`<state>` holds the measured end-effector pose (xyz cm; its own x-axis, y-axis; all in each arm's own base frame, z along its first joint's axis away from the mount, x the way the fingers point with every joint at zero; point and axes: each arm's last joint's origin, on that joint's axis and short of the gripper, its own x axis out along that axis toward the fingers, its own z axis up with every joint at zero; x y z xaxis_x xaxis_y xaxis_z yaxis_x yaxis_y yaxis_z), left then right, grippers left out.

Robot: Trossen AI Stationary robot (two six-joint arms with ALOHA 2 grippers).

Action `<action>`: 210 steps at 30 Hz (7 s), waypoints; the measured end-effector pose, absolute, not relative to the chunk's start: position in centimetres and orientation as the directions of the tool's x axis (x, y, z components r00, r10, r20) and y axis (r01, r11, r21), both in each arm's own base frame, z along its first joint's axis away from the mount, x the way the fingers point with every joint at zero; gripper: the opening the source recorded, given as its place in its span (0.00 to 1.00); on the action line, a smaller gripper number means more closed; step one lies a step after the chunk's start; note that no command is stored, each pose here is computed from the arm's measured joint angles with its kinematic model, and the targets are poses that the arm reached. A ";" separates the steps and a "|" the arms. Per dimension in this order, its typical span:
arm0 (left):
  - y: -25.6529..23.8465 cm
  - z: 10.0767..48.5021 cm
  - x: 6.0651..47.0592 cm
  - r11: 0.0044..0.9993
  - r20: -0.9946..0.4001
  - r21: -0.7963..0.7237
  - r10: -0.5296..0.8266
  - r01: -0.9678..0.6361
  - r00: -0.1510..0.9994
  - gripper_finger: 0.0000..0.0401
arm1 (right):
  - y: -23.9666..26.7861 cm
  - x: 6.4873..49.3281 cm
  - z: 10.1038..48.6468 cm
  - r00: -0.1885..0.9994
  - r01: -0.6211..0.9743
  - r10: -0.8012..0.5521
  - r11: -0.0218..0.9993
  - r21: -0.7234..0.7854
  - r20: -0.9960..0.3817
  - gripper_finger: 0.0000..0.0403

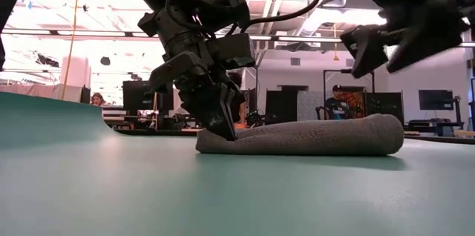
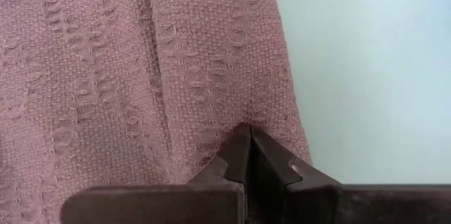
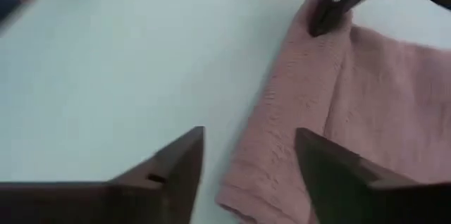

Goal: Roll towel
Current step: Roll the gray towel

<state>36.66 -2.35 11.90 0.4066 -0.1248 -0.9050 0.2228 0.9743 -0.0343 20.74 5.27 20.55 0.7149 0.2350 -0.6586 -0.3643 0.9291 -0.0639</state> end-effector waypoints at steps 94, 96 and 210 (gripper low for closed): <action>-2.1 12.0 37.3 0.853 -0.743 -0.447 -0.522 0.270 0.419 0.00 | 1.8 23.4 14.8 0.322 -0.221 0.482 0.875 0.431 -0.815 0.17; -2.2 12.0 37.4 0.848 -0.736 -0.458 -0.530 0.266 0.421 0.00 | 1.1 23.2 14.7 0.320 -0.206 0.520 0.854 0.477 -0.792 0.17; -2.6 8.9 37.3 0.858 -0.576 -0.498 -0.436 0.127 0.691 0.00 | -4.3 20.1 14.1 0.293 0.501 0.644 0.526 0.687 -0.707 0.17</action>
